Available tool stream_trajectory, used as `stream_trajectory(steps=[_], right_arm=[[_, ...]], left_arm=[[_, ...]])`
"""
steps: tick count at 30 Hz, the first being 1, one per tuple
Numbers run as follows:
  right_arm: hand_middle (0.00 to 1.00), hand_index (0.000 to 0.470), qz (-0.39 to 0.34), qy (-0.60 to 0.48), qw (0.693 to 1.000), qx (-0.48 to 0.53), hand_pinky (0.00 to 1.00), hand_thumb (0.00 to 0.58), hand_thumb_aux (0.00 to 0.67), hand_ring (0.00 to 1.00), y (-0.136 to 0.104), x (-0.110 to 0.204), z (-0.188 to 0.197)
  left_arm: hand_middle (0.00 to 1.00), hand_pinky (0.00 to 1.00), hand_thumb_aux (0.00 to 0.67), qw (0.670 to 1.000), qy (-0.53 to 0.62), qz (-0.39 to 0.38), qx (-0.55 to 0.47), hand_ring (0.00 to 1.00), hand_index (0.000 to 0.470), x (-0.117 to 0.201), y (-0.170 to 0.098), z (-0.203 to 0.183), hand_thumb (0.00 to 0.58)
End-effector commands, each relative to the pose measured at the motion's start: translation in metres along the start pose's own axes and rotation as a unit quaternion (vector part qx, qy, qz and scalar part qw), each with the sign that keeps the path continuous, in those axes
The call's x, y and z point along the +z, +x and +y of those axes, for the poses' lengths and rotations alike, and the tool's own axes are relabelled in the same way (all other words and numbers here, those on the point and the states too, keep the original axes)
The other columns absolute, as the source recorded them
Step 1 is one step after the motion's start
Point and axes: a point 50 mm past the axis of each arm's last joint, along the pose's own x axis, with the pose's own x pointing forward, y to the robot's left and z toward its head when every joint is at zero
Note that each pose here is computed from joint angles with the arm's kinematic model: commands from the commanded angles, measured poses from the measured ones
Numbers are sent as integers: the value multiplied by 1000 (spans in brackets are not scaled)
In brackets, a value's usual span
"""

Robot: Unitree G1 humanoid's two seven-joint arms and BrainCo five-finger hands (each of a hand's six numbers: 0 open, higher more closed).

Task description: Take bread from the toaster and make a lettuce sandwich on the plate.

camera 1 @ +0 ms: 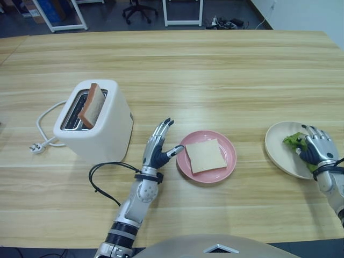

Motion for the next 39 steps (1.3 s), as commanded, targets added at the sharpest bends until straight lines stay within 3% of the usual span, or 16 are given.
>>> stream_trajectory(steps=[1,8,13,17,24,39], right_arm=[[0,470,-34,13,996,-81,0,580,670,0,0,15,-30],[0,470,-163,84,969,-167,0,580,670,0,8,98,-69],[0,470,-272,148,941,-140,0,580,670,0,12,180,-60],[0,470,-352,157,921,-63,0,580,670,0,-8,227,-30],[0,470,-380,141,914,17,0,580,670,0,-32,234,6],[0,470,-386,100,917,14,0,580,670,0,-36,226,1]], left_arm=[[0,0,0,1000,4,5,1,0,0,-2,0,0,0],[0,0,0,1000,-1,6,9,0,0,-4,4,0,0],[0,0,0,1000,-9,6,8,0,0,-6,8,-1,0],[0,0,0,1000,-11,8,7,0,0,-8,9,-2,0],[0,0,0,1000,-12,10,7,0,0,-8,9,-3,0],[0,0,0,1000,-9,13,5,0,0,-10,6,-2,0]])
